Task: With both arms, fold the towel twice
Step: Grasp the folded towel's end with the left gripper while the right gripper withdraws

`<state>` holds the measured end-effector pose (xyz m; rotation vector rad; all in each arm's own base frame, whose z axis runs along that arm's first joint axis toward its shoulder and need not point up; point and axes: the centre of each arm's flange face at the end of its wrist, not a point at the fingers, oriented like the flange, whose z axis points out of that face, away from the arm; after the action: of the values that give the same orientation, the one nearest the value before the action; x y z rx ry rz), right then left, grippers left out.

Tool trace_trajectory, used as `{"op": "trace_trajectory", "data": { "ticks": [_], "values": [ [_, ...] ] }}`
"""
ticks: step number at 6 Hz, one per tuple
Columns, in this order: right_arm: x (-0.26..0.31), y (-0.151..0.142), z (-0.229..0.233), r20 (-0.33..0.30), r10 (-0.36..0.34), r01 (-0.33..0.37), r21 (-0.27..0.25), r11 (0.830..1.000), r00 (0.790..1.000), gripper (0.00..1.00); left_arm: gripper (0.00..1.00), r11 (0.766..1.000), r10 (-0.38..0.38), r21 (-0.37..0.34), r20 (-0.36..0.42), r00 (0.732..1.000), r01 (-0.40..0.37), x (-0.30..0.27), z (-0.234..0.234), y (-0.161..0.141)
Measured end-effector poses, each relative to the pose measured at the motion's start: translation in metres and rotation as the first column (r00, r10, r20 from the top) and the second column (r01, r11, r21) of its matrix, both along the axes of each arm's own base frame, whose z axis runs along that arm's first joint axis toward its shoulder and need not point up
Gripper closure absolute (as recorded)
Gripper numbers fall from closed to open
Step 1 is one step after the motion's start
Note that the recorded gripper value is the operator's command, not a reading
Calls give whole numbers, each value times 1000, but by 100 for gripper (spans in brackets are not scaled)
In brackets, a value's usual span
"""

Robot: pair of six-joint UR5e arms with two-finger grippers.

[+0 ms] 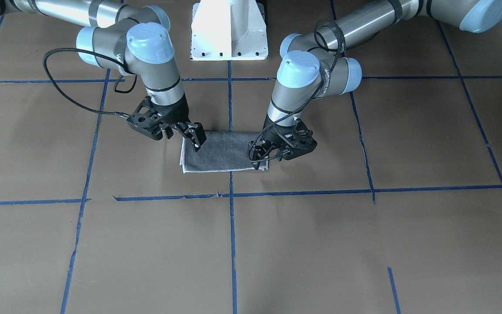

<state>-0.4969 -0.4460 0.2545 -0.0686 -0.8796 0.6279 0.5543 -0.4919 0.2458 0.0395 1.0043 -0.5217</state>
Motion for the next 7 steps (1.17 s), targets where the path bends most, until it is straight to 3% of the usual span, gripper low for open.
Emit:
{"op": "trace_trajectory", "data": {
  "ticks": [1,4,7],
  "values": [
    [20,2,3,18,-21,21,-4,1000,1000,0,16,1000,12,-11,-10,1000,-12,-3,-5,12],
    [78,-5,20,45,-100,100,3,995,994,0,14,987,13,-162,-7,1000,-14,10,2,62],
    [85,-4,24,46,-115,115,7,993,992,0,19,981,15,-195,7,1000,-13,20,11,73]
  ]
}}
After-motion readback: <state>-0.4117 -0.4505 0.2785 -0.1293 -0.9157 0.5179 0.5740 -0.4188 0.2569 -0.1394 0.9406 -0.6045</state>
